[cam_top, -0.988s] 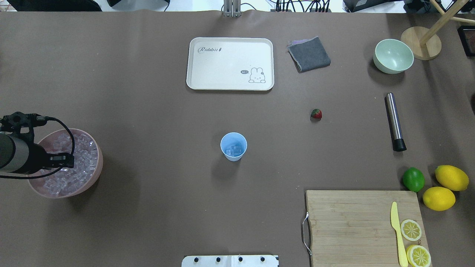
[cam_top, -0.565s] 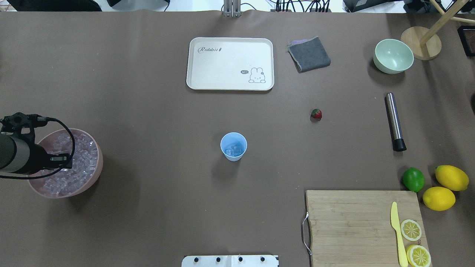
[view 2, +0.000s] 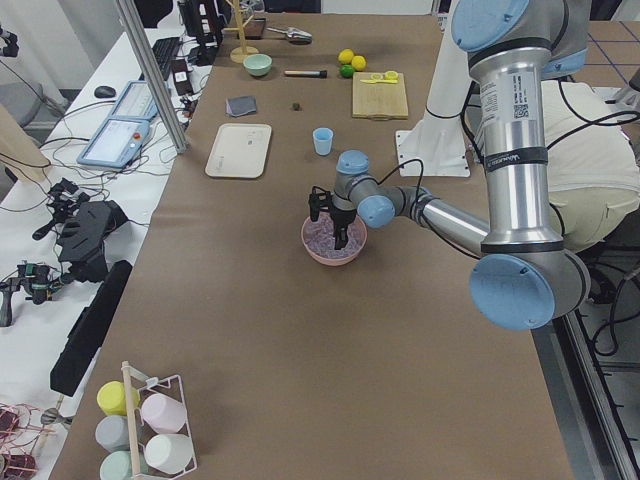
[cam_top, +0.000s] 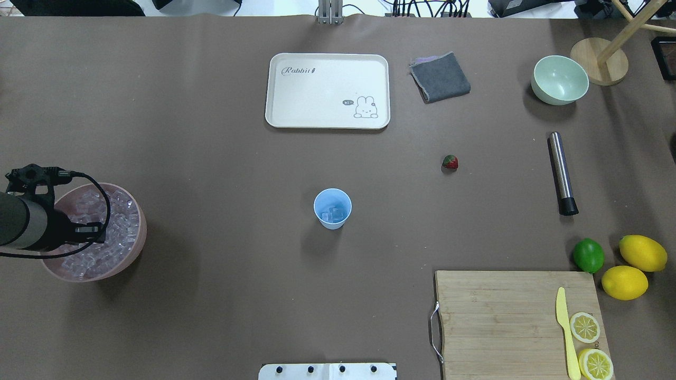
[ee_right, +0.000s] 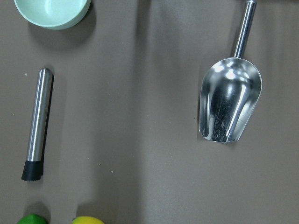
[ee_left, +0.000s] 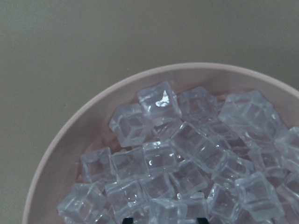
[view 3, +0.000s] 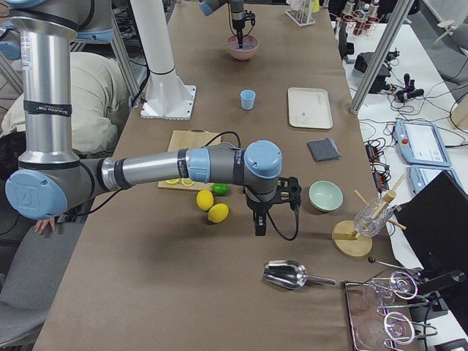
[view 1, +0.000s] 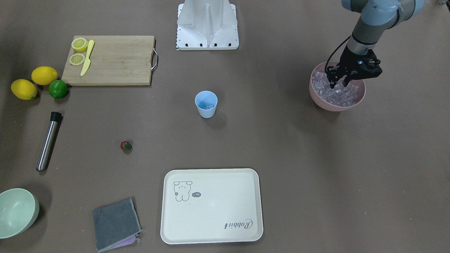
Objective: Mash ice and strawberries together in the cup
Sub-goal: 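Lower the left gripper into the bowl to grasp a third ice cube, then lift the ice cube out of the pink bowl with the left gripper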
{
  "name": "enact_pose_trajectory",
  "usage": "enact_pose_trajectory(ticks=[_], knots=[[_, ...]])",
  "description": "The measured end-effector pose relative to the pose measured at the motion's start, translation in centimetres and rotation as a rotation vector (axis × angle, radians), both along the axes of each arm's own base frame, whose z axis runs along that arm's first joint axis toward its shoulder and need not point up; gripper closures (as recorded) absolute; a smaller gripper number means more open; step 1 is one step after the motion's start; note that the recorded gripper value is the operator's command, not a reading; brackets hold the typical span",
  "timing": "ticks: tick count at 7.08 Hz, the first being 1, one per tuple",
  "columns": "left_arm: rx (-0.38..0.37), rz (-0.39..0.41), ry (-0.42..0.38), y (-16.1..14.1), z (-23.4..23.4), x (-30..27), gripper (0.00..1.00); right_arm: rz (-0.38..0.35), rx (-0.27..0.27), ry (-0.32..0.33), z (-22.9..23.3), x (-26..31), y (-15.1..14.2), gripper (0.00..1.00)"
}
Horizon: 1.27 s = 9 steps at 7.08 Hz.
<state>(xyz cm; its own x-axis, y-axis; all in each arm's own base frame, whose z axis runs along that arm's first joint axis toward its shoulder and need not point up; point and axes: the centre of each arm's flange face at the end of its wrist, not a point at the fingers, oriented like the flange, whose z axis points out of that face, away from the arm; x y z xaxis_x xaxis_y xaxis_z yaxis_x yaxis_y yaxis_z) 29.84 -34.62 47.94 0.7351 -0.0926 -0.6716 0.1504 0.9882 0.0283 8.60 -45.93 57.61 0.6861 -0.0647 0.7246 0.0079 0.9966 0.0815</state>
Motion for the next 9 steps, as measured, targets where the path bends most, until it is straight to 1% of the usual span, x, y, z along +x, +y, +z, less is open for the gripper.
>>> enact_pose_trajectory(ticks=[1,2,3,4,5,7,9], knots=[[0.003,0.004,-0.002,0.1,0.0,0.2,0.62,0.000,-0.002,0.001,0.1,0.0,0.1,0.00],[0.004,0.006,-0.004,0.2,0.0,0.4,0.68,0.000,-0.002,0.001,0.1,0.0,0.1,0.00],[0.004,0.006,-0.005,0.3,0.1,0.4,0.77,0.000,-0.003,0.001,0.1,0.0,0.2,0.00],[0.003,0.007,-0.007,0.3,0.2,0.4,0.89,0.000,-0.003,0.001,0.2,0.0,0.2,0.00],[0.003,0.007,-0.009,0.3,0.3,0.3,0.99,0.000,-0.003,0.001,0.2,0.0,0.2,0.00],[0.012,0.000,-0.007,-0.1,0.1,-0.4,1.00,0.000,-0.002,0.000,0.1,0.0,0.1,0.00],[0.049,-0.018,-0.002,-1.4,-0.7,-3.1,1.00,0.000,-0.001,0.000,0.0,0.0,0.1,0.00]])
